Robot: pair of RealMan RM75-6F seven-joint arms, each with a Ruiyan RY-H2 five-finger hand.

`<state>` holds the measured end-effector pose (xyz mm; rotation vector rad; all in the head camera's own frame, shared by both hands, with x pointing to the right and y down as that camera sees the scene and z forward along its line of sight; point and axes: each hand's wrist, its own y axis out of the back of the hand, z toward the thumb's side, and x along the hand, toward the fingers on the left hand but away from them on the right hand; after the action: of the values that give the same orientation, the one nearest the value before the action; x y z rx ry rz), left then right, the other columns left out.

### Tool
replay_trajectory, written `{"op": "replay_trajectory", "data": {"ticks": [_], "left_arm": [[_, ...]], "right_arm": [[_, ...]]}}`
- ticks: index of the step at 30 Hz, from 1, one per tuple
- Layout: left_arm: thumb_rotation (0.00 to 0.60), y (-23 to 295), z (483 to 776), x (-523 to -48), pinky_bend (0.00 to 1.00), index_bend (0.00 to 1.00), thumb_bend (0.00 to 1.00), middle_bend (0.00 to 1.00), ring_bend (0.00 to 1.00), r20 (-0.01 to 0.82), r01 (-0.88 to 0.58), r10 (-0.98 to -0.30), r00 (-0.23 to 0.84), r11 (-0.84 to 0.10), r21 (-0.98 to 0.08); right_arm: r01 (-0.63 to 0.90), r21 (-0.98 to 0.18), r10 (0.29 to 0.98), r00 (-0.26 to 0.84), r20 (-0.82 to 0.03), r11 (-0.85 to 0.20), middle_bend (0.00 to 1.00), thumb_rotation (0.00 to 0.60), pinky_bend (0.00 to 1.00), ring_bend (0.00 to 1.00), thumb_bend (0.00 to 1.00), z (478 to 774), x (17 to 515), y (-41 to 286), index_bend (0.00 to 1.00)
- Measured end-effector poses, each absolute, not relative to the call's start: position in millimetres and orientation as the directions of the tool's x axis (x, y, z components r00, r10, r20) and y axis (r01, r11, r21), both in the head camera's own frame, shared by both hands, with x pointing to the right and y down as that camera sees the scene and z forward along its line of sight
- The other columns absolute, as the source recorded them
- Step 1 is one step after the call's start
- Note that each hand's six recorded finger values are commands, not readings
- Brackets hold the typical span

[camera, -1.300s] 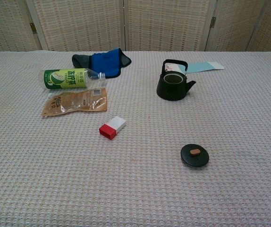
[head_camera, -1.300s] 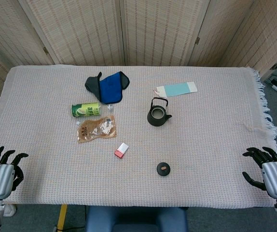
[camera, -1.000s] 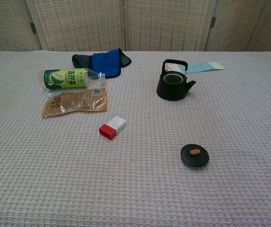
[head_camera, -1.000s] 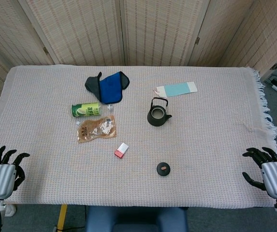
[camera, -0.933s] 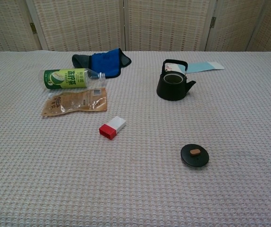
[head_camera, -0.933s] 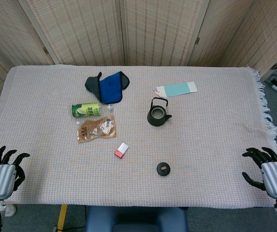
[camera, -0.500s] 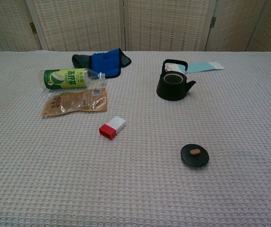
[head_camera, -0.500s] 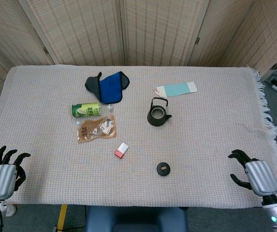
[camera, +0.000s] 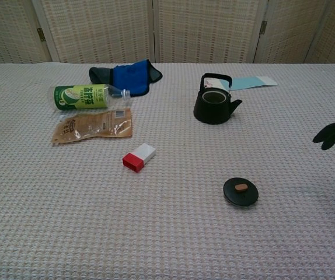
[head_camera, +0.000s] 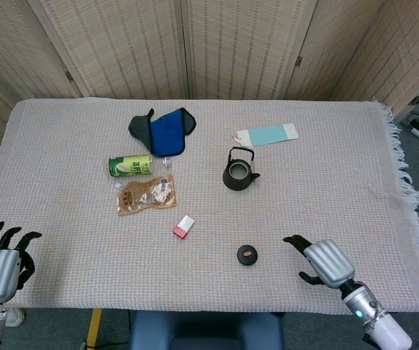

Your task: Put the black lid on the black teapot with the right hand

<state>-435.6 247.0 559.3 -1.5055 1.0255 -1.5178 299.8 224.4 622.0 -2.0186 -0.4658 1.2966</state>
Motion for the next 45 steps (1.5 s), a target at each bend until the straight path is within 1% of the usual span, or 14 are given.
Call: {"op": "replay_trajectory", "data": {"ticks": [5,10,12,17,23,34,40,45], "left_arm": [[0.600,247.8,560.8,-437.5,0.05,0.33,0.34,0.18,0.16,0.404,-0.024,-0.914,-0.030,-0.404,-0.915],[0.600,247.8,561.7,-439.6,0.05,0.35,0.34,0.18,0.16,0.408,-0.023,-0.912,-0.035,-0.407,-0.913],[0.600,247.9,562.4,-439.7,0.05,0.37,0.34,0.18,0.16,0.410,-0.023,-0.911,-0.035,-0.410,-0.912],[0.600,248.5,564.7,-440.4,0.05,0.37,0.34,0.18,0.16,0.415,-0.025,-0.909,-0.036,-0.414,-0.910],[0.600,248.5,564.9,-441.2,0.05,0.37,0.34,0.18,0.16,0.412,-0.027,-0.910,-0.036,-0.412,-0.911],[0.600,249.3,564.1,-443.1,0.05,0.37,0.34,0.18,0.16,0.410,-0.031,-0.912,-0.037,-0.409,-0.912],[0.600,249.8,563.9,-444.3,0.05,0.37,0.34,0.18,0.16,0.409,-0.033,-0.912,-0.040,-0.408,-0.912],[0.600,249.9,564.8,-443.9,0.05,0.37,0.34,0.18,0.16,0.412,-0.034,-0.911,-0.038,-0.411,-0.911]], "right_arm": [[-0.084,-0.684,0.563,0.498,-0.659,-0.725,0.24,0.600,0.84,0.87,0.27,637.4,258.9,221.3,0.15],[-0.127,-0.668,0.519,0.529,-0.671,-0.733,0.16,0.600,0.84,0.85,0.27,647.3,237.5,221.9,0.11],[-0.152,-0.664,0.501,0.540,-0.676,-0.732,0.15,0.600,0.84,0.85,0.27,650.9,229.9,223.4,0.10],[-0.206,-0.660,0.474,0.546,-0.690,-0.722,0.15,0.600,0.84,0.85,0.27,659.8,217.1,224.1,0.09],[-0.242,-0.655,0.465,0.535,-0.705,-0.716,0.16,0.600,0.84,0.85,0.27,670.7,207.2,222.2,0.10],[-0.281,-0.645,0.448,0.525,-0.723,-0.711,0.23,0.600,0.84,0.85,0.27,686.4,192.5,221.3,0.19],[-0.297,-0.648,0.449,0.522,-0.725,-0.701,0.25,0.600,0.84,0.86,0.27,689.4,188.1,220.5,0.25],[-0.300,-0.653,0.456,0.519,-0.723,-0.695,0.27,0.600,0.84,0.86,0.27,690.8,185.9,220.6,0.28]]}}
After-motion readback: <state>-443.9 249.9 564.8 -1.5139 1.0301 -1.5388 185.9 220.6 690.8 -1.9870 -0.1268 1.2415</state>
